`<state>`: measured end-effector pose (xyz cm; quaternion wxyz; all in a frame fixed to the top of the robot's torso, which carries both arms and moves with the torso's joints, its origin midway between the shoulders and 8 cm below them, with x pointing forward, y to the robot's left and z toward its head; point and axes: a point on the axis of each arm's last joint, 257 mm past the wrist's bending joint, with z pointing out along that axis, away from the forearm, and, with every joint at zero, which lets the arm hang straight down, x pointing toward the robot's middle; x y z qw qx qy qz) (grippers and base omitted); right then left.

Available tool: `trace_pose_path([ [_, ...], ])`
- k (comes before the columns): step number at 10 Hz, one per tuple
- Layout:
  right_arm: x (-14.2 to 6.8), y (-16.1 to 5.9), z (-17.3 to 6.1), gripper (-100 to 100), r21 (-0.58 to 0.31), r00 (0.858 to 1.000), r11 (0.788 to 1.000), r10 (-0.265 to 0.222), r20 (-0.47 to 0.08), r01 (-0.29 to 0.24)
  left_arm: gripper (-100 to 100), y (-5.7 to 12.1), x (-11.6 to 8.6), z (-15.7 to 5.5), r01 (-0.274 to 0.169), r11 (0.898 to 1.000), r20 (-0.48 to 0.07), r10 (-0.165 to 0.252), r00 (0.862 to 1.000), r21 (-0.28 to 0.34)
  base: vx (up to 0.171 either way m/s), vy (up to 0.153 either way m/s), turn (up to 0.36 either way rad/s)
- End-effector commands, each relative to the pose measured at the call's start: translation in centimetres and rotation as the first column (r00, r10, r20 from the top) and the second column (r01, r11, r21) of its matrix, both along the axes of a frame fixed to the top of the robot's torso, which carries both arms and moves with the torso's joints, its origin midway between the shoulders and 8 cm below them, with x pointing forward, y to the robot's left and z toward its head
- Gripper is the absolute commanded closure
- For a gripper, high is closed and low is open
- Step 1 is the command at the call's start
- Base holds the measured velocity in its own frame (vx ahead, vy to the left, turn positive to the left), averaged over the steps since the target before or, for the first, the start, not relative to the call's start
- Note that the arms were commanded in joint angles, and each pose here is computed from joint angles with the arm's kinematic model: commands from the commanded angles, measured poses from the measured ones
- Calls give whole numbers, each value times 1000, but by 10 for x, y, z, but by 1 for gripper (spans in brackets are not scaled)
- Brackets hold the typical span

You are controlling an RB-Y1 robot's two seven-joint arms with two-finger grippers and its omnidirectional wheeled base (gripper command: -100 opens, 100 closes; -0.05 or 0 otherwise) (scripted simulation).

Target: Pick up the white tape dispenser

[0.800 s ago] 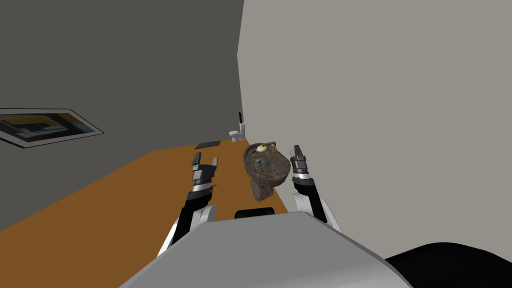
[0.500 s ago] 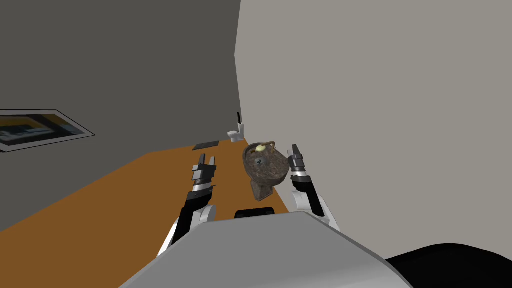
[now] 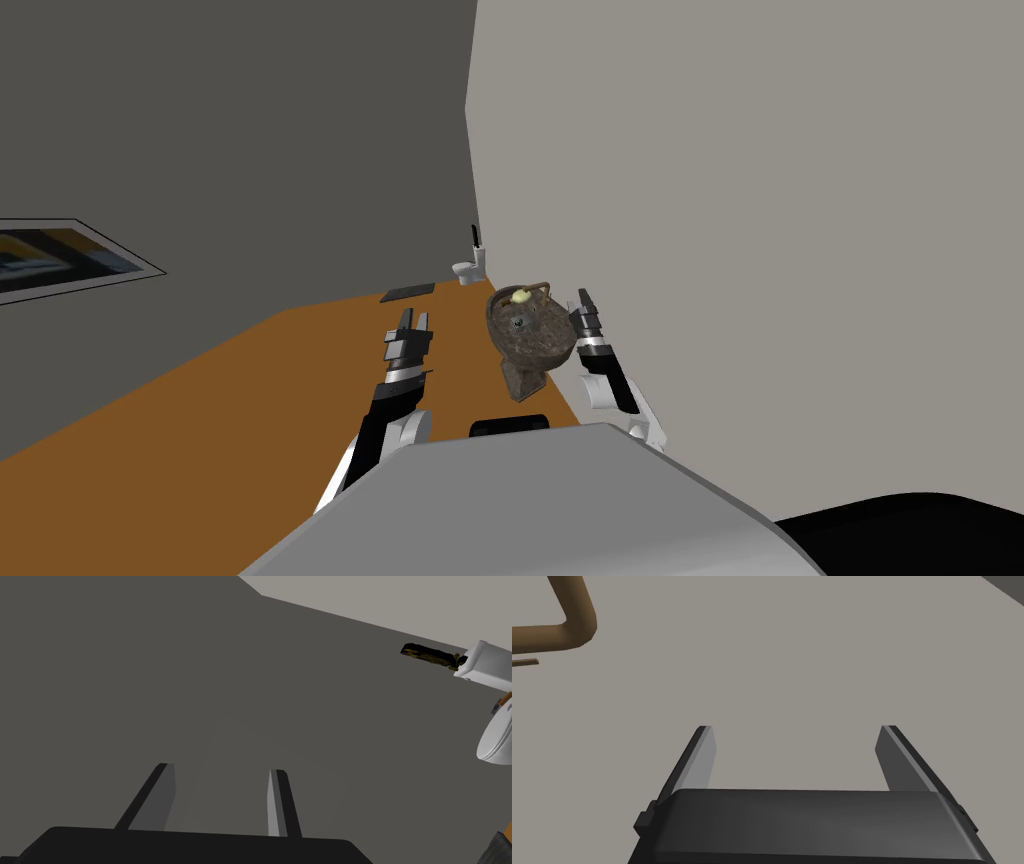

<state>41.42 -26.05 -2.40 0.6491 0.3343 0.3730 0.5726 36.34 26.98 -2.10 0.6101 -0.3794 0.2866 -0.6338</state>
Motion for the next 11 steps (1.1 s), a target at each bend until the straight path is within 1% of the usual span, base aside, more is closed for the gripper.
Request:
trace_pose_path([
  [1, 20, 2, -15, -100, 60, 998, 997, 47, -52, -44, 0, 0, 0, 0, 0, 1000, 0, 0, 1000, 0, -5, 65, -125],
  [2, 21, 2, -15, -100, 84, 997, 995, 61, -54, -56, 0, 0, 0, 0, 0, 1000, 0, 0, 1000, 0, -4, 60, -40],
  [3, 35, 3, -26, -100, 122, 992, 989, 90, -91, -79, 0, 0, 0, 0, 0, 1000, 0, 0, 1000, 0, -10, 59, -81],
  [4, 35, 3, -26, -100, 143, 991, 986, 102, -90, -89, 0, 0, 0, 0, 0, 1000, 0, 0, 1000, 0, -3, 43, -42],
  [5, 49, 4, -37, -100, 182, 983, 977, 132, -129, -107, 0, 0, 0, 0, 0, 1000, 0, 0, 1000, 0, 2, 38, -85],
  [6, 49, 4, -37, -100, 205, 982, 972, 144, -126, -116, 0, 0, 0, 0, 0, 1000, 0, 0, 1000, 0, 0, 40, -43],
  [7, 64, 4, -49, -100, 243, 971, 961, 172, -167, -128, 0, 0, 0, 0, 0, 1000, 0, 0, 1000, 0, 6, 51, -90],
  [8, 64, 4, -49, -100, 269, 969, 953, 185, -164, -137, 0, 0, 0, 0, 0, 1000, 0, 0, 1000, 0, -1, 44, -42],
  [9, 78, 5, -61, -100, 307, 956, 941, 212, -203, -144, 0, 0, 0, 0, 0, 1000, 0, 0, 1000, 0, 2, 53, -97],
  [10, 79, 5, -62, -100, 335, 953, 930, 226, -201, -150, 0, 0, 0, 0, 0, 1000, 0, 0, 1000, 0, -5, 53, -50],
  [11, 93, 5, -72, -100, 373, 939, 915, 253, -232, -154, 0, 0, 0, 0, 0, 1000, 0, 0, 1000, 0, -10, 61, -92],
])
